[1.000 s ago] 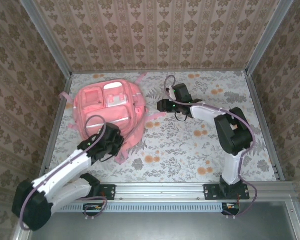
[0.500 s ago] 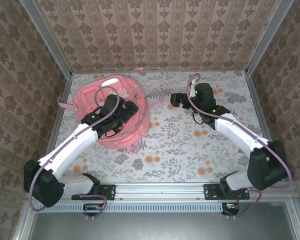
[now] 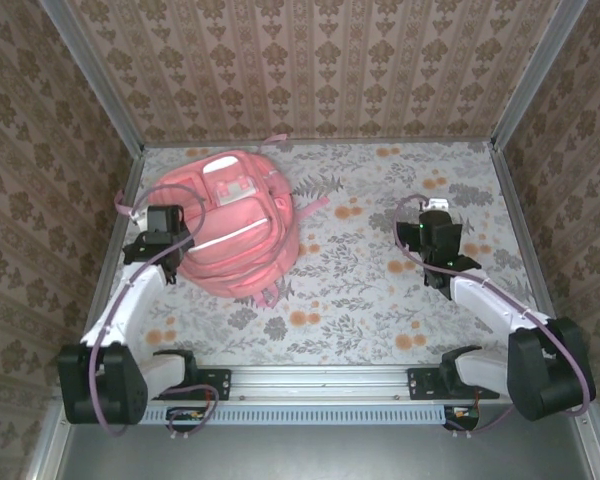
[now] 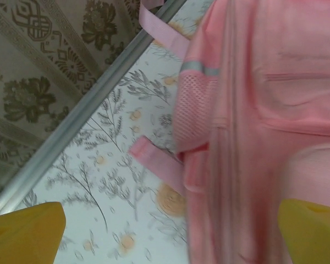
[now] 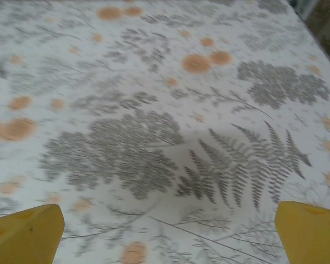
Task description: Pack the student bag
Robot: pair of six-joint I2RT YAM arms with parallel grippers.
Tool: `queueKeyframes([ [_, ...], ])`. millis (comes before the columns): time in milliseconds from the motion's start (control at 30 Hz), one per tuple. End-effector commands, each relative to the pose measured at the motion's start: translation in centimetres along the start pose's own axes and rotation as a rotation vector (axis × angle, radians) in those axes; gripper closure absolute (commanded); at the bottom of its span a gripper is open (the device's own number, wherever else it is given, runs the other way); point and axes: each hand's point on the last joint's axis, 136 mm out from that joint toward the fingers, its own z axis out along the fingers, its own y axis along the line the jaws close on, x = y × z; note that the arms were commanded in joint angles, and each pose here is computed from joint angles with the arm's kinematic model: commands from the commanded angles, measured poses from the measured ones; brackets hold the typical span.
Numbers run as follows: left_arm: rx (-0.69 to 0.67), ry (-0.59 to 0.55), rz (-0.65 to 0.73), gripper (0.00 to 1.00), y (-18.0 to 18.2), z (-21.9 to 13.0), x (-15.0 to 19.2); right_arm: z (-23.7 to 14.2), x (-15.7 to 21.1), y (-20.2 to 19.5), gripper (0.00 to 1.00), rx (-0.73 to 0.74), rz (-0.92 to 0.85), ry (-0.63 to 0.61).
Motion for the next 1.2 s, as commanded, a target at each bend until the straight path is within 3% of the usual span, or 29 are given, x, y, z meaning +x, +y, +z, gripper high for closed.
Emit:
queueKeyframes([
  [0,-0.011,-0.174,0.114,0.0,-0.9,2.0,-2.9,1.2,-0.9,-2.4,0.0,0.083,0.006,-0.103],
  [200,0.138,-0.355,0.108,0.0,-3.6,4.5,-1.6,3.1,-1.9,-1.4,0.0,-0.038,0.057,-0.218],
  [367,0.24,-0.417,0.105,0.0,-5.3,5.4,-1.7,5.3,-0.3,-0.6,0.0,-0.097,0.045,-0.226],
  [500,0.361,-0.422,0.203,0.0,-8.2,5.8,-0.2,5.4,0.0,-0.3,0.0,-0.128,0.043,-0.229],
  [1167,0.367,-0.421,0.232,0.0,-8.8,5.7,-0.1,5.5,0.0,-0.4,0.0,-0.141,0.053,-0.221],
])
